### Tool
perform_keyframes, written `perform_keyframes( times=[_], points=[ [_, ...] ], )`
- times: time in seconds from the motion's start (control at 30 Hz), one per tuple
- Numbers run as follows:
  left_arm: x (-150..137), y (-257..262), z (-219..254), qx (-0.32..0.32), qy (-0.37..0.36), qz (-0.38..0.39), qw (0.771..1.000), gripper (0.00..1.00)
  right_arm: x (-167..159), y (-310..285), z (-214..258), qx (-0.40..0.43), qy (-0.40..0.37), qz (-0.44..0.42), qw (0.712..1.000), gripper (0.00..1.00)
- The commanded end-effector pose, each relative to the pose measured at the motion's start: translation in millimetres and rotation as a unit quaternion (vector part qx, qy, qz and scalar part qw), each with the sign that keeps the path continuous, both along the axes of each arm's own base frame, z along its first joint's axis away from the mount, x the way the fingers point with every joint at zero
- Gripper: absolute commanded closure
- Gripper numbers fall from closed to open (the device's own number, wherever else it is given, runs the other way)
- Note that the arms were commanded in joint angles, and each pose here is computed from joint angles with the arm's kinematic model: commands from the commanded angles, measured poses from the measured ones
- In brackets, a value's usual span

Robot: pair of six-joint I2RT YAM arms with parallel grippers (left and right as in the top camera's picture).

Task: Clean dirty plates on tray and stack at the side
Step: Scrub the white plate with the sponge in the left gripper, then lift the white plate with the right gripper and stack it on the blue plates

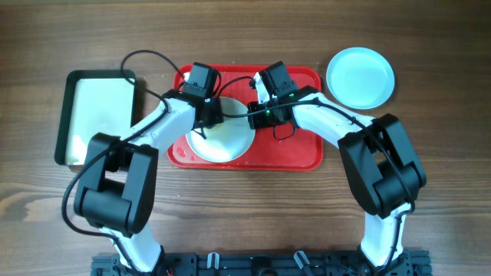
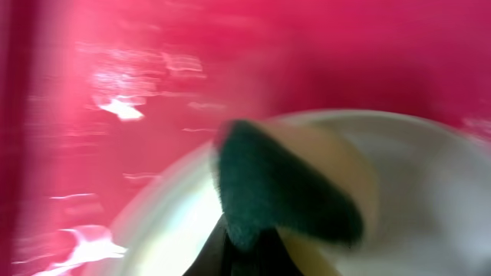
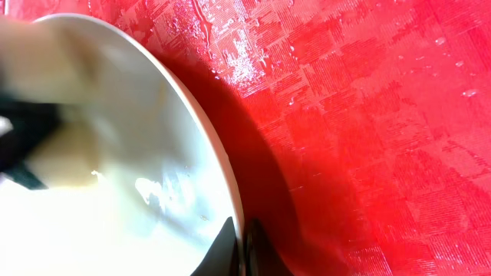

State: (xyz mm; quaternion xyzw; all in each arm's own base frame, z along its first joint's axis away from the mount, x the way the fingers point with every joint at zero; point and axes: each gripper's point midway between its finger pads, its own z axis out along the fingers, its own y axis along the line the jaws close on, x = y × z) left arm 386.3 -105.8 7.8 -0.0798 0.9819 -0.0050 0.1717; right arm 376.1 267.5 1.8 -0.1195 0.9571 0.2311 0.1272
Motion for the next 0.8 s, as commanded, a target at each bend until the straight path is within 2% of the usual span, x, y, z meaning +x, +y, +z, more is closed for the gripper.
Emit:
perform_keyframes(
  times=[0.0,0.1,0.2,0.23,0.3,0.33,0.4,0.5,0.6,0.7,0.77],
  points=[
    [-4.1,88.1,22.9,0.185,-0.03,0.083,0.979,0.96,-2.7,-22.1,-26.7,-0.057,0.017,-0.019,0.998,0.96],
    [1.9,103.1,68.5,0.174,-0.083,0.115,0.974,0.96,3.1,-25.6,-17.3,-0.077,0.012,-0.018,0.997,0.96],
    [4.4,141.8,137.1,0.139,-0.176,0.206,0.952,0.96,14.0,-18.8,15.9,-0.077,-0.026,0.026,0.996,0.96],
    [1.5,154.9,154.6,0.099,-0.199,0.246,0.943,0.96,21.0,-17.9,34.0,-0.08,-0.054,0.036,0.995,0.96],
    [-1.2,167.8,168.4,0.024,-0.21,0.263,0.941,0.96,30.7,-18.3,61.7,-0.093,-0.096,0.051,0.99,0.96],
    [-1.9,173.8,170.2,-0.025,-0.208,0.266,0.941,0.96,36.5,-16.0,85.4,-0.105,-0.136,0.079,0.982,0.96],
    [-4.9,188.9,163.3,-0.077,-0.195,0.28,0.937,0.96,42.0,-11.0,126.3,-0.143,-0.213,0.129,0.958,0.96],
    [-12.9,221.5,132.3,-0.099,-0.16,0.322,0.928,0.96,49.2,-15.0,200.9,-0.285,-0.359,0.148,0.876,0.96],
    [-8.6,233.3,102.9,-0.106,-0.132,0.336,0.927,0.96,37.8,-0.2,263.6,-0.394,-0.463,0.176,0.774,0.96],
    [-1.4,235.6,70.7,-0.107,-0.105,0.339,0.929,0.96,20.0,18.5,308.0,-0.486,-0.518,0.193,0.677,0.96],
    [3.2,239.3,55.3,-0.105,-0.098,0.339,0.93,0.96,12.6,23.7,319.4,-0.517,-0.525,0.201,0.645,0.96]
  ],
)
